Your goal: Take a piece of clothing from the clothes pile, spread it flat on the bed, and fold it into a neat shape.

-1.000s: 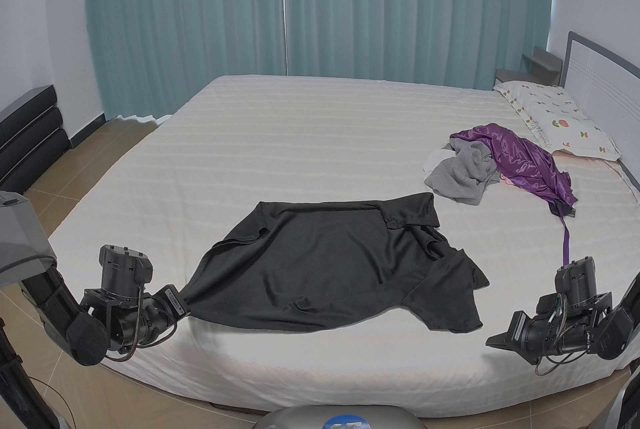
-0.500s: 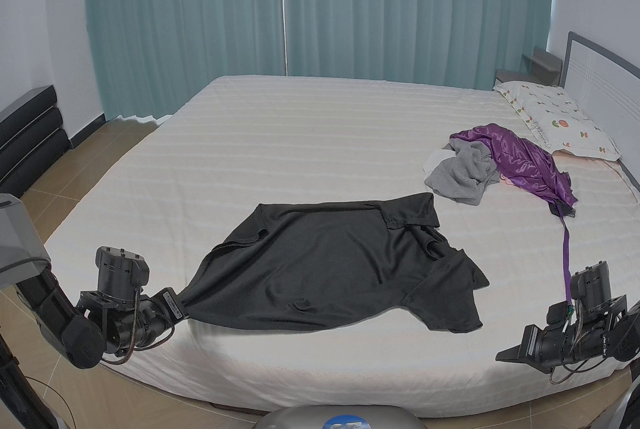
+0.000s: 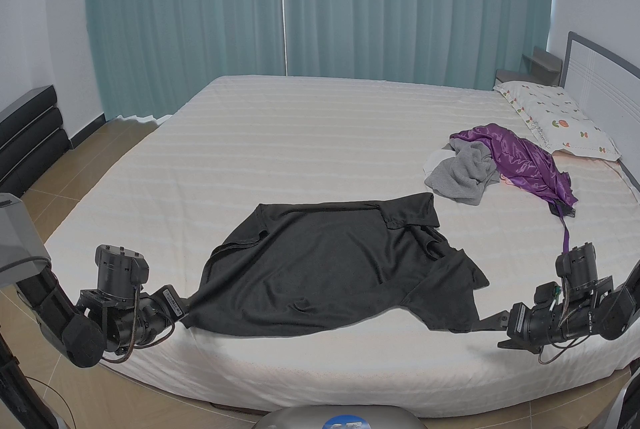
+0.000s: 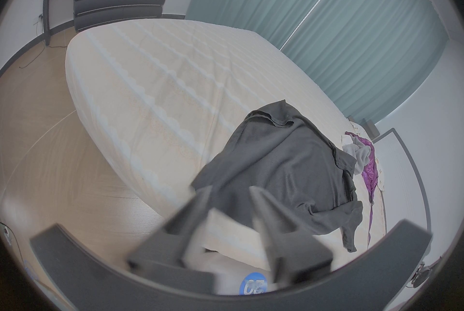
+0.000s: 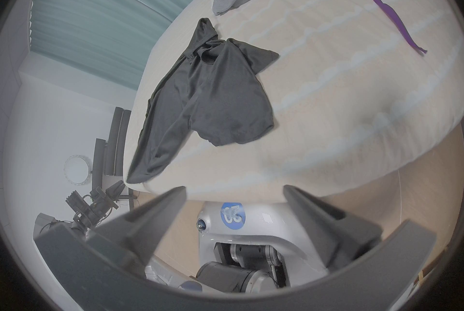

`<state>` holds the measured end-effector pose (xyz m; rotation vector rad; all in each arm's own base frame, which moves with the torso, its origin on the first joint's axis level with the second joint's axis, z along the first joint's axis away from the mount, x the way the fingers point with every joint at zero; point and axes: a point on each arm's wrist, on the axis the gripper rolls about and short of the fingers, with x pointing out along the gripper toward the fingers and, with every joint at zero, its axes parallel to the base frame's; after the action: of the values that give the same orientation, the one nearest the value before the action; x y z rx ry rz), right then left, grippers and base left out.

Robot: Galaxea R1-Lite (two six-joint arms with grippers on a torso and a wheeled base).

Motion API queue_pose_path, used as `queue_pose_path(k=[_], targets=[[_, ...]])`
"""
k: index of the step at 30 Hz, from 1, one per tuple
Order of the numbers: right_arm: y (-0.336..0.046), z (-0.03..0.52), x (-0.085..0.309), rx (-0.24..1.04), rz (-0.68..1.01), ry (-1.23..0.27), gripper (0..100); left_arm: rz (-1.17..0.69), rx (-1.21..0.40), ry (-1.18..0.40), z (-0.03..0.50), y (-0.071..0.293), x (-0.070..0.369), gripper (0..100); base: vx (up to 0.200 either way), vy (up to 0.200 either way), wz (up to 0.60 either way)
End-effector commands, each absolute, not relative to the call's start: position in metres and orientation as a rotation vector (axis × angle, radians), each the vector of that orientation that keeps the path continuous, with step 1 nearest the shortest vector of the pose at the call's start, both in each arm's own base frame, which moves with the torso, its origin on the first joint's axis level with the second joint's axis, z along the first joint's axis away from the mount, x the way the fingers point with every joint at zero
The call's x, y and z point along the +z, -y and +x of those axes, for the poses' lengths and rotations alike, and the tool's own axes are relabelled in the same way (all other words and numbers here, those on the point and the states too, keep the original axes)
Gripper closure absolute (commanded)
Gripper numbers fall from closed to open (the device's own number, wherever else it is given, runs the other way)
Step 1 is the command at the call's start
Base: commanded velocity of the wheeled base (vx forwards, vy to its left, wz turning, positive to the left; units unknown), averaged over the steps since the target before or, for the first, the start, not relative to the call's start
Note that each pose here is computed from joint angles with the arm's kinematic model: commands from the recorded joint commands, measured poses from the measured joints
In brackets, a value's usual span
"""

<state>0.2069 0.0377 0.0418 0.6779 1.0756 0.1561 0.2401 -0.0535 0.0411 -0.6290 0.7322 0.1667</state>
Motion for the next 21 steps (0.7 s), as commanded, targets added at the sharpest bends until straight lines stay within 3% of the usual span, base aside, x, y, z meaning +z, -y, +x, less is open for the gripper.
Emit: queue_pose_path(k=[1,6,21], targets=[[-0.040,0.223,0.034,0.152,0.682,-1.093,0,-0.637,0.171,-0.722,0.244,0.052,0.042,0,0.000,0.000,0.00],[-0.044,0.251,0.038,0.166,0.691,-1.041,0,-0.686,0.185,-0.613,0.263,0.039,0.052,0,0.000,0.000,0.00],[-0.037,0.253,0.019,0.136,0.709,-1.039,0,-0.748,0.076,-0.638,0.342,0.040,0.024,0,0.000,0.000,0.00]])
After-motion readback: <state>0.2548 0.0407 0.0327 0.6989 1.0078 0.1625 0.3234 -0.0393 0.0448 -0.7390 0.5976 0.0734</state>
